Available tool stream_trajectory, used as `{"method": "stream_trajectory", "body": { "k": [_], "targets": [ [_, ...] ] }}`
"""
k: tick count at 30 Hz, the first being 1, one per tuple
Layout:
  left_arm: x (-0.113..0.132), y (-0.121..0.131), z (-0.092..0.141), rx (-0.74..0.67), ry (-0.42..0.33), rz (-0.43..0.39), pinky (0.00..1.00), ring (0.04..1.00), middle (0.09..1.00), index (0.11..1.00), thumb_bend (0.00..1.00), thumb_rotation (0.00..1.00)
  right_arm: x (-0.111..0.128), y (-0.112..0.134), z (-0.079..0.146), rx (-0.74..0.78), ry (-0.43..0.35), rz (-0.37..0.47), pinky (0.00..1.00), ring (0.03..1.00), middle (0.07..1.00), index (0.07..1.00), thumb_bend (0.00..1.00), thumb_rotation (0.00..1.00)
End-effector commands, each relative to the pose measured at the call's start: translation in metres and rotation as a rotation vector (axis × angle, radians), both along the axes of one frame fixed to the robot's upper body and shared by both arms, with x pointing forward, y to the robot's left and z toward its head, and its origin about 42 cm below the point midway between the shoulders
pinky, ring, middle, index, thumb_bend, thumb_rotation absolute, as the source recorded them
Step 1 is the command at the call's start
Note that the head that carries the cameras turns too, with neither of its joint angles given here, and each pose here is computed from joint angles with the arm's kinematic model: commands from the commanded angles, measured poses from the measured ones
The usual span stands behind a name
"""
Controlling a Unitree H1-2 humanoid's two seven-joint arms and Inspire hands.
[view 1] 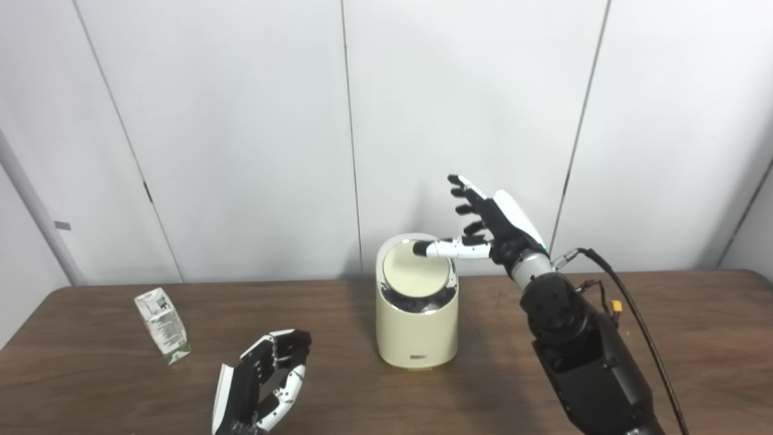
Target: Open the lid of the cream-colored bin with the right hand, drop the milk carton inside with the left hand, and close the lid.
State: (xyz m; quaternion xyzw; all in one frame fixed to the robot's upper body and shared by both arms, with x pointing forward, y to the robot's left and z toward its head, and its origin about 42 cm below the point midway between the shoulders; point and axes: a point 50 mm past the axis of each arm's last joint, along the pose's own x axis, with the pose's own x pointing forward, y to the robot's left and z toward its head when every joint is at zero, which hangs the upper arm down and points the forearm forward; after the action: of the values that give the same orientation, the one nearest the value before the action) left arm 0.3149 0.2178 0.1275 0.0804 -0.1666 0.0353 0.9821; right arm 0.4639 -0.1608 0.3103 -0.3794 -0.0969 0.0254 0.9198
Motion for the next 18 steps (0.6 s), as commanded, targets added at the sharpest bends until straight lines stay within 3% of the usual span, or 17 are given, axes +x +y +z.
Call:
{"method": "stream_trajectory", "body": {
  "k": [1, 8, 18],
  "targets": [
    [-0.003, -0.008, -0.006, -0.012, 0.009, 0.008, 0.6, 0.655, 0.662, 0.656, 0.21, 0.2, 0.006, 0.01, 0.028, -0.006, -0.105, 0.008, 0.68, 0.853, 0.938, 0.939, 0.89, 0.42],
    [-0.003, -0.01, -0.006, -0.009, 0.014, 0.007, 0.6, 0.663, 0.671, 0.664, 0.21, 0.22, 0.015, 0.015, 0.02, -0.013, -0.091, 0.026, 0.75, 0.896, 0.949, 0.942, 0.91, 0.36],
    [-0.002, -0.011, -0.007, -0.013, 0.011, -0.003, 0.59, 0.659, 0.667, 0.662, 0.21, 0.21, 0.019, 0.013, 0.011, -0.053, -0.059, 0.01, 0.76, 0.895, 0.94, 0.938, 0.89, 0.26]
  ]
}}
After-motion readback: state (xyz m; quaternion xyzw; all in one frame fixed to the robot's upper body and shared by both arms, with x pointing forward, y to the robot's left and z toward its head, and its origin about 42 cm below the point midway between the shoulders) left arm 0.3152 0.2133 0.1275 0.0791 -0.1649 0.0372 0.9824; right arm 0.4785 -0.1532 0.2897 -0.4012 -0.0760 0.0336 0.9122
